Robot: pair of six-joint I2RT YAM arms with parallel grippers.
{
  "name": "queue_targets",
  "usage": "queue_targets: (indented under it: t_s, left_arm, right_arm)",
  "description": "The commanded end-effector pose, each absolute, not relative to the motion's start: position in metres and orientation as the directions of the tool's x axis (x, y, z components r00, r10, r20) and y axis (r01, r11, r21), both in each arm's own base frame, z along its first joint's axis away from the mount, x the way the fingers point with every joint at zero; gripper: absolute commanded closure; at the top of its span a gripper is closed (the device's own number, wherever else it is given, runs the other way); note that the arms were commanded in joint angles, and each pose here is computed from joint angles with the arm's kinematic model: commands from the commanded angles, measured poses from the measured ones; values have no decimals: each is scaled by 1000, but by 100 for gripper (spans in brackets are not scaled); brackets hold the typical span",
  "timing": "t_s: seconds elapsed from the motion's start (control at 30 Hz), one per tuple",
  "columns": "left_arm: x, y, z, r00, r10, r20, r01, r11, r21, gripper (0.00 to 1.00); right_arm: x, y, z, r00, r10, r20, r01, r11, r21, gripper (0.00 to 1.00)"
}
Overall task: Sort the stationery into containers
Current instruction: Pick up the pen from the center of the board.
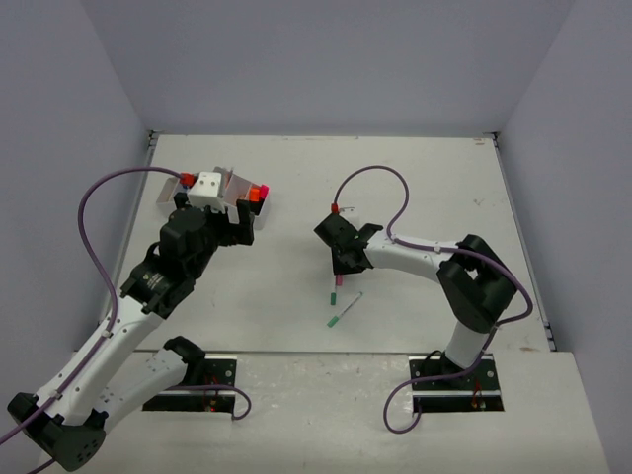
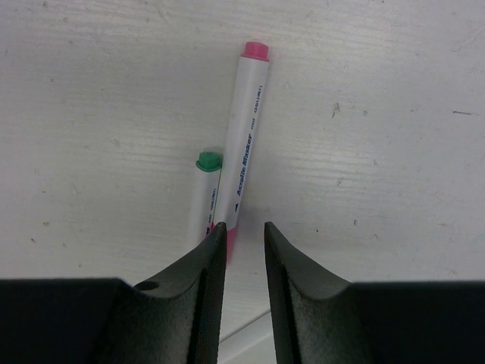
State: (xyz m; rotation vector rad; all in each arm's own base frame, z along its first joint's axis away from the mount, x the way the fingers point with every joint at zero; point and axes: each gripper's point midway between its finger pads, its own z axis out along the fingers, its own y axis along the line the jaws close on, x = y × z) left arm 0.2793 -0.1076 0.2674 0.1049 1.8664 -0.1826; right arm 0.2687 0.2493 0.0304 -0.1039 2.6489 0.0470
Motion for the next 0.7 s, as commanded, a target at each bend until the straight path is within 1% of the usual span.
queue_targets:
  t_s: [0.0,0.2,0.27,0.4,0.43,0.47,0.5,0.53,0.6,0.67]
  left_arm:
    - [281,-102,267,-284,1,-959,149,988,-43,0]
    - [281,-101,265,-287,7,-958,148,988,-38,0]
    - [281,-101,264,-288,6,-958,147,988,-38,0]
    - [281,-101,263,-293,12,-956,149,988,-33,0]
    - [282,-102,263,-293,12,-956,150,988,-34,0]
    - [282,-102,264,-291,11,-957,153,988,-36,0]
    - [282,-103,264,-290,7,-957,152,988,-39,0]
    - [282,-104,265,-289,0,-957,156,987,-47,0]
    - [283,-108,268,-288,-26,-957,163,984,-76,0]
    - [284,-118,272,-299,-96,-949,172,973,-153,0]
  right_arm:
    - [280,260,38,-868,-39,-496,-76,996,54,72]
    - [277,258,23,-881,-45,-471,-72,997,38,72]
    - [277,258,18,-885,-44,-463,-69,997,36,75]
    - [275,256,9,-895,-45,-444,-65,997,29,77]
    - [275,256,9,-895,-44,-443,-64,998,30,79]
    - [273,255,9,-897,-44,-441,-63,998,29,86]
    - [273,255,10,-895,-42,-444,-63,998,31,87]
    - [273,254,12,-894,-38,-447,-60,998,34,98]
    - [272,250,13,-892,-37,-450,-56,998,30,100]
    - [271,242,21,-887,-23,-462,-40,999,27,100]
